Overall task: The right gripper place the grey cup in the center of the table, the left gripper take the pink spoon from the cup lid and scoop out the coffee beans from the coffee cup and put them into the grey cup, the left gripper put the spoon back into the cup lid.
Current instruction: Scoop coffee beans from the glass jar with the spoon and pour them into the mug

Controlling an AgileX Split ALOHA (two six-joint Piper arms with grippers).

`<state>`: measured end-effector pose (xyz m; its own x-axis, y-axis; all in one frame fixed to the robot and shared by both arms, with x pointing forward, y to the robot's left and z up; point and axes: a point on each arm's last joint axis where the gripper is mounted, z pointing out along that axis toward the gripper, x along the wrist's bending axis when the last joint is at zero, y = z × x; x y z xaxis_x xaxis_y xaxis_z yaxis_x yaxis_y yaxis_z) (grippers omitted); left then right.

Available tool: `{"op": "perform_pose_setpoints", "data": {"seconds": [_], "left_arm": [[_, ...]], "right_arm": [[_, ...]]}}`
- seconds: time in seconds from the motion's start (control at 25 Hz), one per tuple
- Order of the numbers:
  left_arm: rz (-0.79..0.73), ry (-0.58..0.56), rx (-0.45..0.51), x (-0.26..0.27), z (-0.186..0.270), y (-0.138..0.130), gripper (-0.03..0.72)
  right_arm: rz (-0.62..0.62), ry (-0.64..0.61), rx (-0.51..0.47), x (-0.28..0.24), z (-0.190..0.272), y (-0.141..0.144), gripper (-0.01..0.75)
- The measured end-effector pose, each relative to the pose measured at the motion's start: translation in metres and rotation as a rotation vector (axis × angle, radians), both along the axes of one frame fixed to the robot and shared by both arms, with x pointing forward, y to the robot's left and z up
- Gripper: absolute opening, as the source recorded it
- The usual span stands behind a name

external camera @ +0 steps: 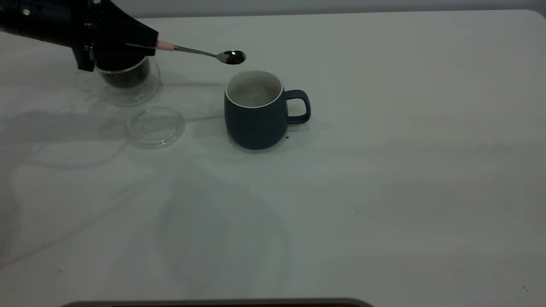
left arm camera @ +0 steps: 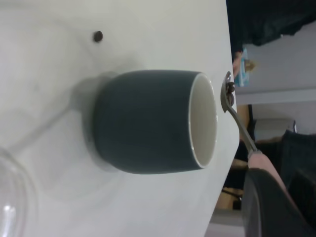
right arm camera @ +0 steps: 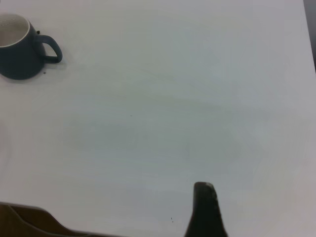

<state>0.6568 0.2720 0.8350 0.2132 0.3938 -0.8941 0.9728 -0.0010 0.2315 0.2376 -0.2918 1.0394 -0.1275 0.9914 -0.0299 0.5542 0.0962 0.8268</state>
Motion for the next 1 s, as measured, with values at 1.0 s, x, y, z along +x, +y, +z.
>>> {"op": "perform_pose_setpoints", "data": {"seconds": [1.0], "left_arm": [[-0.250,-0.555,0.185,0.005,-0.010,-0.033,0.119]], "right_arm": [[0.000,0.000,0.001,0.000,0.000,0.000,0.591]]}}
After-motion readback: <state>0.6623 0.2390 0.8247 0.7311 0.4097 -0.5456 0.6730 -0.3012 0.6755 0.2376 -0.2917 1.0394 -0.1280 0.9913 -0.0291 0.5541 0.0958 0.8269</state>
